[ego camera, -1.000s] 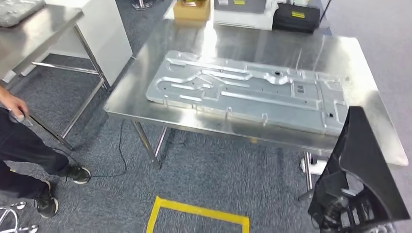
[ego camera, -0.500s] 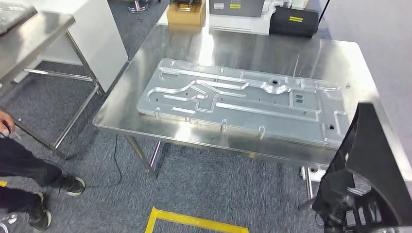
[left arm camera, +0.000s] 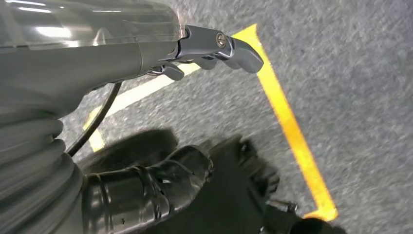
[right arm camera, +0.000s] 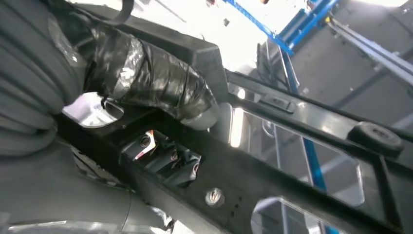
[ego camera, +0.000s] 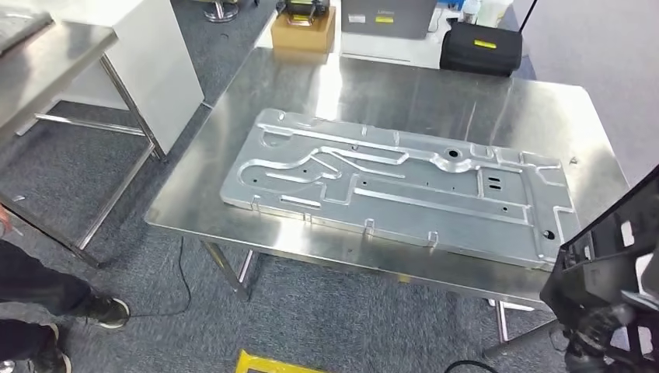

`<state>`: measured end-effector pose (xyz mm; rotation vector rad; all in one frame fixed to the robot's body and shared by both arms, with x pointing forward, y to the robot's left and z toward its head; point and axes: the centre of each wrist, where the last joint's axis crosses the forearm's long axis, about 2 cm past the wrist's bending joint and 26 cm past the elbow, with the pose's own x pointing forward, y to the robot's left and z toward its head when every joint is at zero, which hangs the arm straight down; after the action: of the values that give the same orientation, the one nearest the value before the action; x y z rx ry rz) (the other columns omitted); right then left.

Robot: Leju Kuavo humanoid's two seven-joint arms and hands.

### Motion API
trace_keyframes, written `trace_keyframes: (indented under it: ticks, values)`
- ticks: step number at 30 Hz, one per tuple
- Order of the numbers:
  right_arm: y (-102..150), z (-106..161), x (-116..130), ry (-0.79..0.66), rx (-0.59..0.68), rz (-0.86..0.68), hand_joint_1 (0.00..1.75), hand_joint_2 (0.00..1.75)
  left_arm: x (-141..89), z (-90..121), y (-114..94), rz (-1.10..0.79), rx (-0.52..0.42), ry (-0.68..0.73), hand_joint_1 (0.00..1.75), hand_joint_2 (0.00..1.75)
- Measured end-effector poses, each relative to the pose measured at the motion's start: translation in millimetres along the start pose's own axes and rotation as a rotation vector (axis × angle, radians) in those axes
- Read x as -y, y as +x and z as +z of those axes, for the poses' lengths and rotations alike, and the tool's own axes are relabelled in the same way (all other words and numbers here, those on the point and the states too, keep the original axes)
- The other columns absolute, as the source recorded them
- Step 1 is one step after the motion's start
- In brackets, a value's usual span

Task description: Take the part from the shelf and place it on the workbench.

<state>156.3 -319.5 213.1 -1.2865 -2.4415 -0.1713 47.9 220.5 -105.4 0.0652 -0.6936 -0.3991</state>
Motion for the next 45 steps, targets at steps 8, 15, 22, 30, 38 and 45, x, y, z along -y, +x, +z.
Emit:
trace_keyframes:
  ticks: [8, 15, 22, 30, 38, 45]
  values:
    - [-5.3, -11.7, 5.1, -0.046, 0.026, 0.017, 1.75, 1.75, -1.6, -1.9, 2.7, -0.014, 0.0, 0.015, 0.0, 1.75]
    - [-7.4, -13.2, 7.1, -0.054, 0.028, 0.027, 1.75, 1.75, -1.7, -1.3, 1.6, -0.016, -0.009, 0.018, 0.0, 1.75]
    - [-13.7, -20.5, 7.6, -0.07, 0.033, 0.018, 1.75, 1.75, -3.2, -3.0, 4.2, -0.037, -0.014, 0.028, 0.0, 1.75]
    - [-21.1, -31.3, -13.6, -0.024, 0.044, 0.019, 1.75, 1.75, -2.8, -5.1, 7.7, -0.042, 0.013, -0.015, 0.0, 1.75]
    - [-26.5, -38.7, -47.9, 0.033, 0.024, -0.01, 1.61, 1.75, -3.8, -7.4, 11.2, -0.046, 0.027, -0.054, 0.0, 1.31]
    - [-29.6, -53.1, -93.7, 0.161, 0.129, 0.121, 1.69, 1.75, -6.9, -12.3, 19.3, -0.103, 0.008, -0.055, 0.0, 0.0]
